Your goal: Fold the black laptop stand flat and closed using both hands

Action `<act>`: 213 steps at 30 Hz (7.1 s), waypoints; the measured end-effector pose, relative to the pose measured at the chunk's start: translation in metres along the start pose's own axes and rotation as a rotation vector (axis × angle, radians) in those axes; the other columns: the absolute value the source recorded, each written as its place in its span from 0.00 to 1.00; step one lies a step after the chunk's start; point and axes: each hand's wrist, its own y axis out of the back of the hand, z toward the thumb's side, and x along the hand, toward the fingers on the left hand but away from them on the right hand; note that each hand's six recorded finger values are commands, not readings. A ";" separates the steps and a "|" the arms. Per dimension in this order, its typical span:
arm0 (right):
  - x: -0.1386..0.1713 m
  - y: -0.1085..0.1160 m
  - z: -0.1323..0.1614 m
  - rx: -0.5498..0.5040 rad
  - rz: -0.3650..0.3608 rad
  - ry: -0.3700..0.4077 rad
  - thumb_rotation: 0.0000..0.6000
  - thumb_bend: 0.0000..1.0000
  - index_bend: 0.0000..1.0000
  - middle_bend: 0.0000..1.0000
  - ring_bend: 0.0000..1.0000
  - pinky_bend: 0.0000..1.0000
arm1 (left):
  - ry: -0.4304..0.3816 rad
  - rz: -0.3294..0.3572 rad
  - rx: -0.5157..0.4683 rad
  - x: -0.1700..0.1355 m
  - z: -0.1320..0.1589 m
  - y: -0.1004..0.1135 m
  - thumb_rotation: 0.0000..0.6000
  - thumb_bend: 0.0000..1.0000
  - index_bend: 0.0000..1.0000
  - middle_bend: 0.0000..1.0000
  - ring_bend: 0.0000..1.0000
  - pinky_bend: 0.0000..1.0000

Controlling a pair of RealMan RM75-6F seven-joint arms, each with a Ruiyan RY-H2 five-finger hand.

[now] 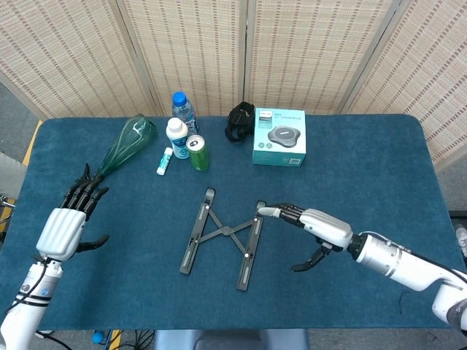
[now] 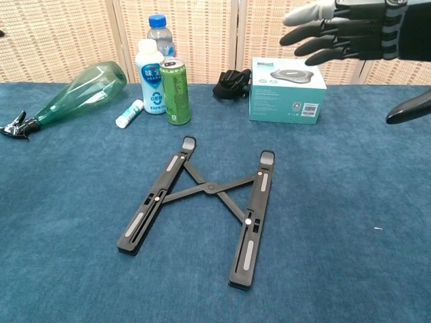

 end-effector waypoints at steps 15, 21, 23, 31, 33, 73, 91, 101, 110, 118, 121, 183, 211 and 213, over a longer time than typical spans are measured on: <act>-0.004 -0.011 -0.023 0.719 -0.099 -0.159 1.00 0.00 0.00 0.00 0.00 0.00 | -0.217 -0.117 0.045 0.081 0.040 -0.059 1.00 0.15 0.04 0.01 0.00 0.00; -0.022 -0.033 -0.038 0.792 -0.090 -0.185 1.00 0.00 0.00 0.00 0.00 0.00 | -0.270 -0.181 0.026 0.094 0.061 -0.086 1.00 0.15 0.02 0.01 0.00 0.00; -0.028 -0.038 -0.044 0.814 -0.090 -0.186 1.00 0.00 0.00 0.00 0.00 0.00 | -0.281 -0.197 0.022 0.094 0.066 -0.094 1.00 0.15 0.01 0.01 0.00 0.00; -0.049 -0.054 -0.062 0.846 -0.086 -0.195 1.00 0.00 0.00 0.00 0.00 0.00 | -0.286 -0.238 -0.002 0.091 0.072 -0.114 1.00 0.15 0.00 0.01 0.00 0.00; -0.054 -0.057 -0.066 0.845 -0.083 -0.198 1.00 0.00 0.00 0.00 0.00 0.00 | -0.282 -0.243 -0.010 0.091 0.071 -0.117 1.00 0.15 0.00 0.01 0.00 0.00; -0.131 -0.116 -0.094 0.953 -0.041 -0.139 1.00 0.00 0.00 0.00 0.00 0.00 | -0.218 -0.308 -0.173 0.084 0.074 -0.161 1.00 0.15 0.00 0.01 0.00 0.00; -0.153 -0.119 -0.094 0.954 -0.077 -0.139 1.00 0.00 0.00 0.00 0.00 0.00 | -0.205 -0.327 -0.224 0.080 0.081 -0.172 1.00 0.15 0.00 0.01 0.00 0.00; -0.165 -0.120 -0.091 0.955 -0.090 -0.133 1.00 0.00 0.00 0.00 0.00 0.00 | -0.201 -0.333 -0.240 0.076 0.082 -0.177 1.00 0.15 0.00 0.01 0.00 0.00; -0.169 -0.121 -0.091 0.955 -0.103 -0.134 1.00 0.00 0.00 0.00 0.00 0.00 | -0.210 -0.336 -0.240 0.075 0.086 -0.177 1.00 0.15 0.00 0.01 0.00 0.00; -0.174 -0.121 -0.087 0.951 -0.116 -0.123 1.00 0.00 0.00 0.00 0.00 0.00 | -0.215 -0.340 -0.245 0.077 0.089 -0.178 1.00 0.15 0.00 0.01 0.00 0.00; -0.176 -0.123 -0.085 0.951 -0.117 -0.118 1.00 0.00 0.00 0.00 0.00 0.00 | -0.216 -0.340 -0.247 0.078 0.091 -0.178 1.00 0.15 0.00 0.01 0.00 0.00; -0.168 -0.123 0.013 0.818 0.342 0.135 1.00 0.00 0.00 0.00 0.00 0.00 | -0.003 -0.175 -0.202 0.066 0.006 -0.110 1.00 0.15 0.00 0.01 0.00 0.00; -0.210 -0.161 -0.003 1.057 0.496 0.321 1.00 0.00 0.00 0.00 0.00 0.00 | 0.058 -0.126 -0.221 0.064 -0.016 -0.098 1.00 0.15 0.00 0.01 0.00 0.00; -0.212 -0.162 -0.002 1.055 0.505 0.328 1.00 0.00 0.00 0.00 0.00 0.00 | 0.063 -0.124 -0.223 0.063 -0.018 -0.098 1.00 0.15 0.00 0.01 0.00 0.00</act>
